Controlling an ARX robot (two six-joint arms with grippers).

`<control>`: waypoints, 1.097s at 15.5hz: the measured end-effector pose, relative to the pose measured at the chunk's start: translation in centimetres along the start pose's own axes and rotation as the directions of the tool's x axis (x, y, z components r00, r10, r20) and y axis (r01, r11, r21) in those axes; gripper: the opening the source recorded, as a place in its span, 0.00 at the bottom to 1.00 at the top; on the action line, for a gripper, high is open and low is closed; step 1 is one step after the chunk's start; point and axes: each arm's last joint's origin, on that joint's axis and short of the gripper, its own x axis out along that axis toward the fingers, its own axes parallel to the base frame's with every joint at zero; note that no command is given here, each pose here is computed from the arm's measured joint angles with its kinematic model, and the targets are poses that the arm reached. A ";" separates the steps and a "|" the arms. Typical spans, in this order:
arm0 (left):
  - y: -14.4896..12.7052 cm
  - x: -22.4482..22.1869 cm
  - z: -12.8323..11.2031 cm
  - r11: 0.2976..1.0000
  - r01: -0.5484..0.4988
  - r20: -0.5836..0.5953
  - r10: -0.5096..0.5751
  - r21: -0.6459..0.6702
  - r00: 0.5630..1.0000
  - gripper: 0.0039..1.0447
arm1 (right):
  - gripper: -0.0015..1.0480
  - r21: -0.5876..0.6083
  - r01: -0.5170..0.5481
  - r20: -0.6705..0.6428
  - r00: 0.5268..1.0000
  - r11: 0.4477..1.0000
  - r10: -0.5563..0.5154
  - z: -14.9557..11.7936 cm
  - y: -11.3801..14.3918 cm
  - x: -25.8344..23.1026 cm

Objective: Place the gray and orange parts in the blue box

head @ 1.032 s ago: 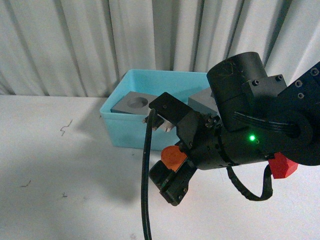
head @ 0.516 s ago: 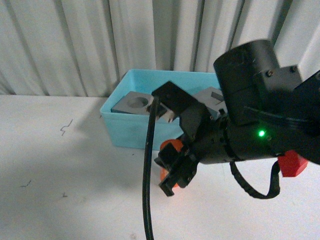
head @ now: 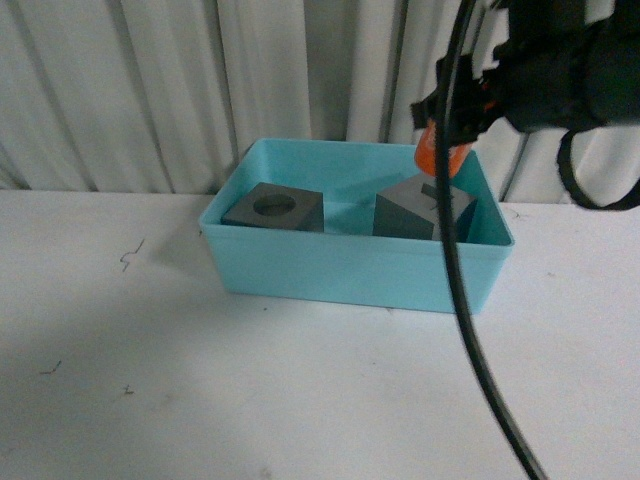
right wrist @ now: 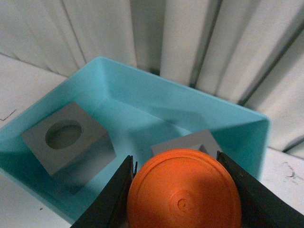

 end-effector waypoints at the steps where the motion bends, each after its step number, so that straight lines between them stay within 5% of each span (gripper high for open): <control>1: 0.0 0.0 0.0 1.000 0.000 0.000 0.000 0.000 1.000 0.94 | 0.45 0.006 -0.008 -0.016 1.000 1.000 0.008 -0.4 0.6 1.4; 5: 0.0 0.0 0.0 1.000 0.000 0.000 0.000 0.000 1.000 0.94 | 0.45 0.032 -0.017 0.019 1.000 0.999 0.017 1.3 2.4 4.9; 10: 0.0 0.0 0.0 1.000 0.000 0.000 0.000 0.000 1.000 0.94 | 0.45 0.062 0.003 -0.136 0.991 0.998 0.005 -3.6 3.9 8.7; 17: 0.0 0.0 0.0 1.000 0.000 0.000 0.000 0.000 1.000 0.94 | 0.45 0.068 0.011 -0.195 0.981 0.998 0.003 -4.9 5.0 11.1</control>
